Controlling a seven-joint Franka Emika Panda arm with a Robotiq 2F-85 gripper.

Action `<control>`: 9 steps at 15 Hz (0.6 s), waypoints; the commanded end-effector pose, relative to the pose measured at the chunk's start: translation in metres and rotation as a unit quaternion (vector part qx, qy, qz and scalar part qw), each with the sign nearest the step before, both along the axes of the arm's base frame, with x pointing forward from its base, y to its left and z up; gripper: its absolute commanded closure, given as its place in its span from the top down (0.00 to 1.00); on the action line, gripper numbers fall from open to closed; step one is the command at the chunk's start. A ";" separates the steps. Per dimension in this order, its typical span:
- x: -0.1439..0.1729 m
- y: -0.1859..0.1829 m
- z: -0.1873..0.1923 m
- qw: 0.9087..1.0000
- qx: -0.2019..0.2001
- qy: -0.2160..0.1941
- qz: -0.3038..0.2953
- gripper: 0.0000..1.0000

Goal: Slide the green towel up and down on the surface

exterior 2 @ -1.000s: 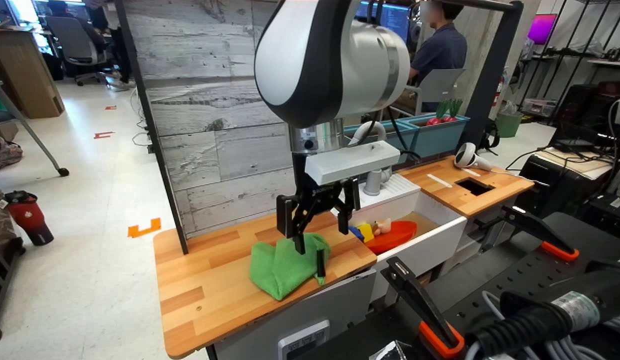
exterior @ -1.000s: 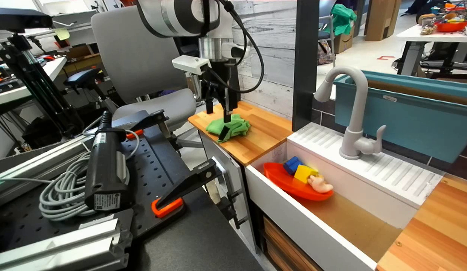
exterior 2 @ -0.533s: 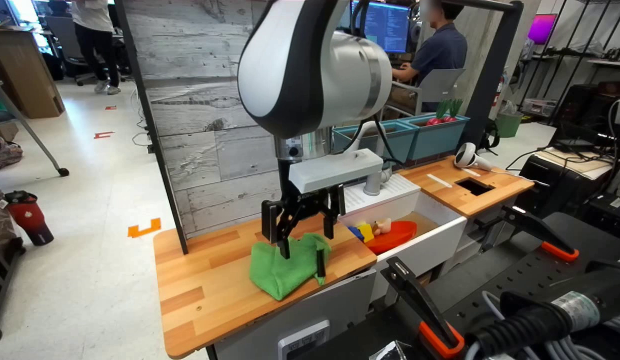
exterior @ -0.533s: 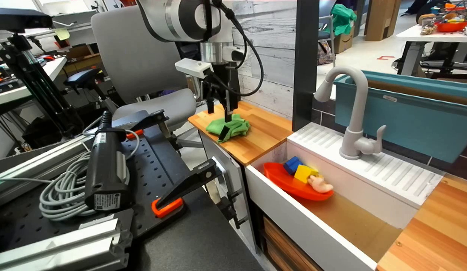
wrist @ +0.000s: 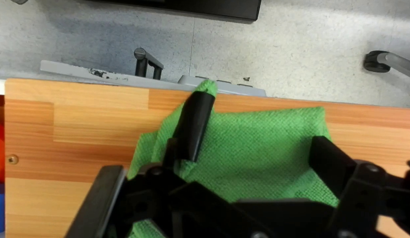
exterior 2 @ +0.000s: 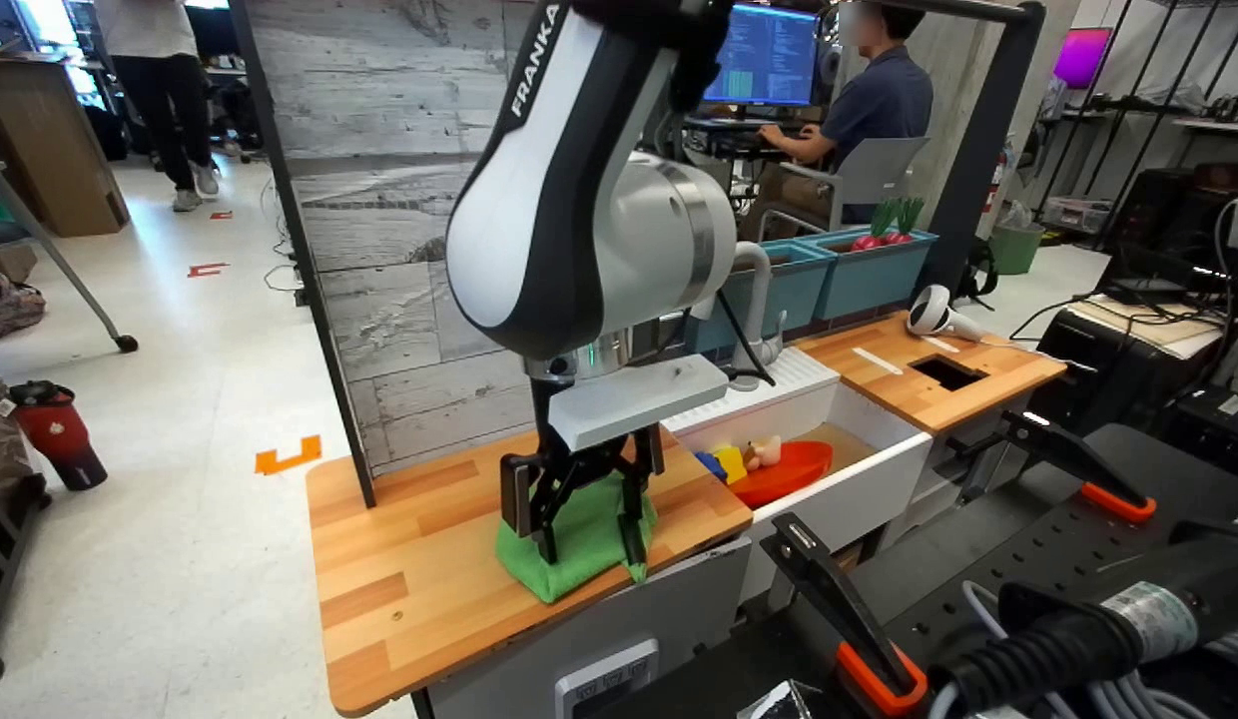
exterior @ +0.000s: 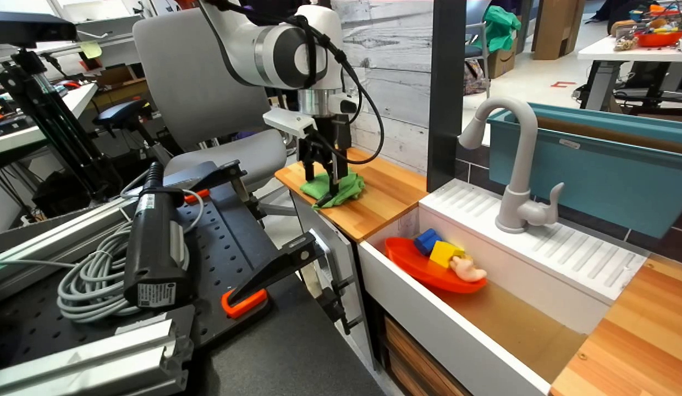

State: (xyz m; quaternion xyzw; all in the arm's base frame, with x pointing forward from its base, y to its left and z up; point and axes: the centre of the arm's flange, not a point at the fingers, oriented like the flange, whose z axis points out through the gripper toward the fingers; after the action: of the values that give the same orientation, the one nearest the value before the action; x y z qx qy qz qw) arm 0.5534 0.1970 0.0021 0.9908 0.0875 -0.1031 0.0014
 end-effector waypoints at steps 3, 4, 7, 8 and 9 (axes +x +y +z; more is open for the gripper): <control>0.036 0.013 -0.029 1.000 0.008 -0.026 -0.002 1.00; 0.041 0.014 -0.032 1.000 0.010 -0.029 -0.005 1.00; 0.056 0.014 -0.034 0.999 0.014 -0.040 -0.013 1.00; 0.063 0.012 -0.032 0.999 0.018 -0.045 -0.017 1.00; 0.068 0.010 -0.028 0.998 0.022 -0.052 -0.023 1.00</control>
State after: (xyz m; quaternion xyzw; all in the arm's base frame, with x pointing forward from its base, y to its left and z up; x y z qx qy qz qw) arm 0.5965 0.2067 -0.0189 0.9943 0.0809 -0.0692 -0.0077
